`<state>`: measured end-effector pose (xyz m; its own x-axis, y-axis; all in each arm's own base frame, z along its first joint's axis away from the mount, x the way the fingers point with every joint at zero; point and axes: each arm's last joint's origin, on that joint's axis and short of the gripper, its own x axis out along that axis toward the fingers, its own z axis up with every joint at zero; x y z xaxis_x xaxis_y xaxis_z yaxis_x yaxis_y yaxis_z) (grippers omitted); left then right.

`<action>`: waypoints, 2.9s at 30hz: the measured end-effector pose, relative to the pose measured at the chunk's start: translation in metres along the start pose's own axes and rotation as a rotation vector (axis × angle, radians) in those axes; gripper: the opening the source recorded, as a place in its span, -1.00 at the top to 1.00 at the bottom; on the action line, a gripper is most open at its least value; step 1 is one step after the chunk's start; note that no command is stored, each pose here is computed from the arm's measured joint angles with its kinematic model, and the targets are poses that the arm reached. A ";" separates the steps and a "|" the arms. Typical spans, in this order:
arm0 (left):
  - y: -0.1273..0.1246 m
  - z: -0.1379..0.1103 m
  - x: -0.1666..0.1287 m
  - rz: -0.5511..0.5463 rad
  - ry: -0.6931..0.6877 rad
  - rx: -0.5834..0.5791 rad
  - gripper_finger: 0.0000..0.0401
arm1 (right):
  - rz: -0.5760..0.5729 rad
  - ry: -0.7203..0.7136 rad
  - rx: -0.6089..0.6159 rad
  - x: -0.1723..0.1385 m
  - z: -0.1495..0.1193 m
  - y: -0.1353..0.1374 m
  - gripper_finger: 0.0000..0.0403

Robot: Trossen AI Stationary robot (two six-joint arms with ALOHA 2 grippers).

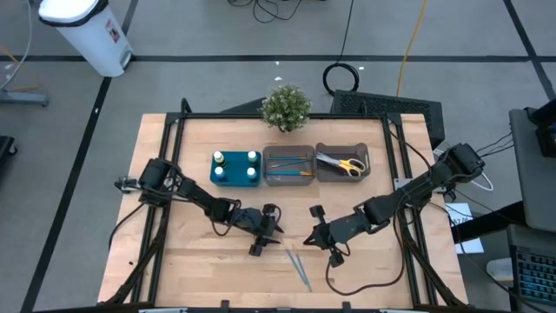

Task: Pick & Place Paint Supplies
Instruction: Put the paint brush into the left black bin

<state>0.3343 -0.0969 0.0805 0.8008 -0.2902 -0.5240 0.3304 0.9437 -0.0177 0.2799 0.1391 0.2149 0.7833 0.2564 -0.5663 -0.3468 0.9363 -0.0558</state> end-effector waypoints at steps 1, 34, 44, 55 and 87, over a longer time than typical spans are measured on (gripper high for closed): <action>0.000 -0.001 0.000 0.000 0.012 -0.001 0.07 | 0.000 0.000 0.000 0.000 0.000 0.000 1.00; 0.002 0.001 0.006 -0.087 0.255 -0.012 0.97 | 0.000 -0.001 0.019 0.000 0.000 0.000 0.98; 0.002 0.028 -0.022 0.089 0.239 -0.082 0.98 | -0.003 0.009 0.016 0.000 -0.001 0.000 0.98; 0.001 0.059 -0.056 0.326 0.159 -0.232 0.99 | -0.177 -0.002 0.071 0.000 -0.001 -0.006 0.92; -0.002 0.061 -0.058 0.443 0.137 -0.204 1.00 | -0.302 0.179 0.314 0.051 -0.044 -0.055 0.40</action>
<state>0.3178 -0.0914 0.1628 0.7644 0.1555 -0.6257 -0.1413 0.9873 0.0728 0.3166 0.0898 0.1526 0.7142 -0.0579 -0.6975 0.0770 0.9970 -0.0038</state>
